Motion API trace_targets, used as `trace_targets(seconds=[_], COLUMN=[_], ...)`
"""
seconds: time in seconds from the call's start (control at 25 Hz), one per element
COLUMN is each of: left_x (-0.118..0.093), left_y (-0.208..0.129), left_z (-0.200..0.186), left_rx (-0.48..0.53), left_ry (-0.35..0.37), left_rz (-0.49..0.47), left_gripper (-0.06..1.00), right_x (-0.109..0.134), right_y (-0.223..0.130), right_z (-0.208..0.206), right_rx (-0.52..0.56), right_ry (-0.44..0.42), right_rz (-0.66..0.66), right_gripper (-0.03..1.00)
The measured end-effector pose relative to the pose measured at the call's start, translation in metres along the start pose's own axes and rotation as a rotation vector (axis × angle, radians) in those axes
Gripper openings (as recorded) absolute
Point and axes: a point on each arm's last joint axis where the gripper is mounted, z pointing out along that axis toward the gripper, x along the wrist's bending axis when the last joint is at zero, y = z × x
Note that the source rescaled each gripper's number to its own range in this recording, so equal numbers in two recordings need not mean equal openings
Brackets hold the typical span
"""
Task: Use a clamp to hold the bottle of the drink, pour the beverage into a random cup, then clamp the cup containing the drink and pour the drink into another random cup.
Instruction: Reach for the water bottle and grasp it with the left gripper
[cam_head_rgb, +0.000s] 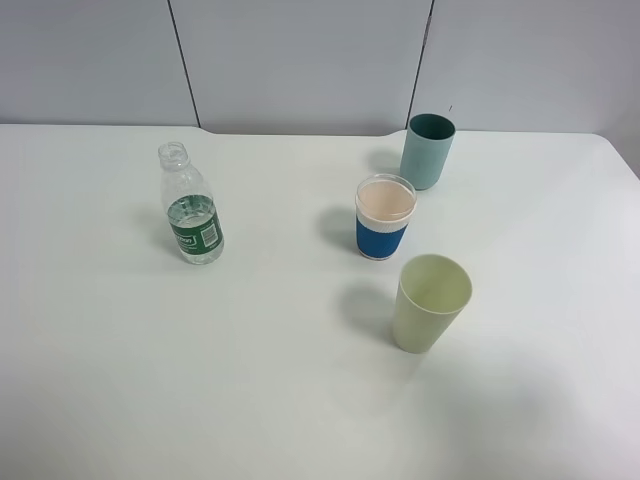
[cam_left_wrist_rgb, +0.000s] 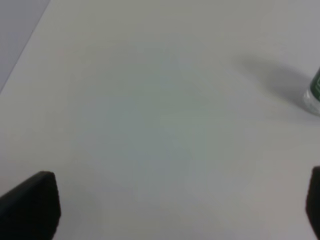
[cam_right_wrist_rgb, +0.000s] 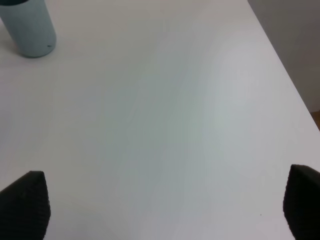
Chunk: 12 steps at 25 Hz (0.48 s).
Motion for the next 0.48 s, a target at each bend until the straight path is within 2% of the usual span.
trace_targets(seconds=[0.48], left_x=[0.0000], left_y=[0.0000], left_z=[0.0000], left_rx=[0.000], left_ry=[0.000], left_rz=[0.000], left_gripper=[1.00], right_x=[0.0000], right_y=[0.0000], right_z=[0.0000], right_rx=[0.000], right_ry=[0.000], right_rz=[0.000], right_gripper=[0.88])
